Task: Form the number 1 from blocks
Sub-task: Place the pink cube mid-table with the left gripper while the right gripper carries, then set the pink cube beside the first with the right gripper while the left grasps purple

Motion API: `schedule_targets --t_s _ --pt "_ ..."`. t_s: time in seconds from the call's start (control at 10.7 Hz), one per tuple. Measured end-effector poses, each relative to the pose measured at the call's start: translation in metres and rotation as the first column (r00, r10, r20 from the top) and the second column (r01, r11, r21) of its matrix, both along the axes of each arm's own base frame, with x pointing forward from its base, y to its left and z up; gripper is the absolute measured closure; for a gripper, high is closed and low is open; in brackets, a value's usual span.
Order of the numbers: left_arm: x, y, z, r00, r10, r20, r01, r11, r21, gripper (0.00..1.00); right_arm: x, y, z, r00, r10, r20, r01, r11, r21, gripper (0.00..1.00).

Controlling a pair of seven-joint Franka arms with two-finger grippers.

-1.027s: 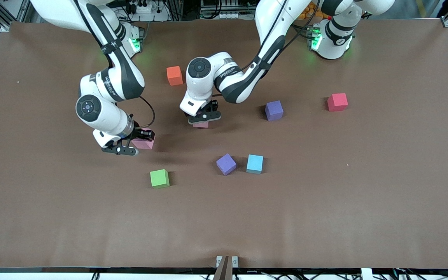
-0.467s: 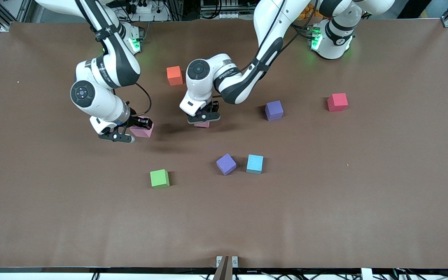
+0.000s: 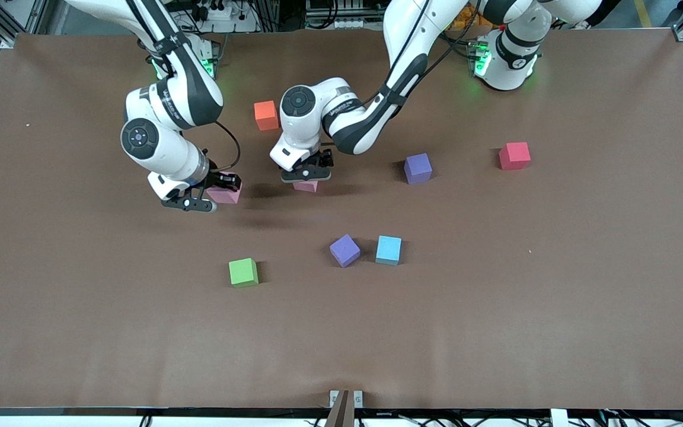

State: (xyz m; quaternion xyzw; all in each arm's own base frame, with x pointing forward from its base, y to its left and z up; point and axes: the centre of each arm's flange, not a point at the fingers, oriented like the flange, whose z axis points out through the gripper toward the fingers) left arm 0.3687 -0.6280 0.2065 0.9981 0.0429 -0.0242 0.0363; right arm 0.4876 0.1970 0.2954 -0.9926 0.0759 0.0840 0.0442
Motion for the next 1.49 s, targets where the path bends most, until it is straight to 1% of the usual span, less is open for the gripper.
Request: schedule_targets --t_s 0.19,0.37,0.47,0.65,0.75,0.93,1.12,1.31,1.4,1.49 --pt "0.008 0.004 0.008 0.999 0.033 -0.002 -0.033 0.999 0.020 0.00 -0.001 0.001 0.002 1.000 -0.006 0.000 0.006 1.000 0.002 0.41" --pt "0.026 0.013 0.039 0.997 0.077 0.017 -0.077 0.997 0.028 0.00 -0.003 0.008 0.004 0.999 -0.037 -0.001 0.037 0.999 -0.001 0.41" --pt "0.034 0.017 0.061 0.995 0.098 0.029 -0.098 0.995 0.024 0.00 -0.004 0.014 0.006 0.999 -0.045 0.006 0.045 0.999 0.000 0.41" --pt "0.045 0.028 0.101 0.991 0.126 0.042 -0.127 0.992 0.023 0.00 -0.005 0.033 0.011 0.999 -0.025 0.032 0.025 1.000 0.010 0.41" --pt "0.053 0.037 0.113 0.988 0.147 0.040 -0.148 0.988 0.035 0.00 -0.005 0.047 0.011 0.999 -0.008 0.047 0.007 1.000 0.015 0.41" --pt "0.072 0.063 0.116 0.979 0.202 0.018 -0.203 0.975 0.090 0.00 -0.003 0.095 0.003 0.997 0.007 0.071 -0.008 1.000 0.020 0.41" --pt "0.093 0.101 0.106 0.969 0.248 -0.004 -0.245 0.959 0.140 0.00 0.015 0.140 -0.006 0.995 0.031 0.096 -0.034 0.999 0.030 0.41" --pt "0.103 0.142 0.105 0.964 0.264 -0.021 -0.257 0.951 0.171 0.00 0.039 0.157 -0.009 0.990 0.057 0.130 -0.060 0.998 0.020 0.41" --pt "0.104 0.159 0.105 0.964 0.263 -0.028 -0.254 0.950 0.182 0.00 0.045 0.160 -0.014 0.989 0.065 0.131 -0.067 0.998 0.009 0.41" --pt "0.099 0.176 0.102 0.964 0.264 -0.032 -0.254 0.949 0.188 0.00 0.047 0.162 -0.023 0.991 0.074 0.114 -0.073 0.997 -0.007 0.41"
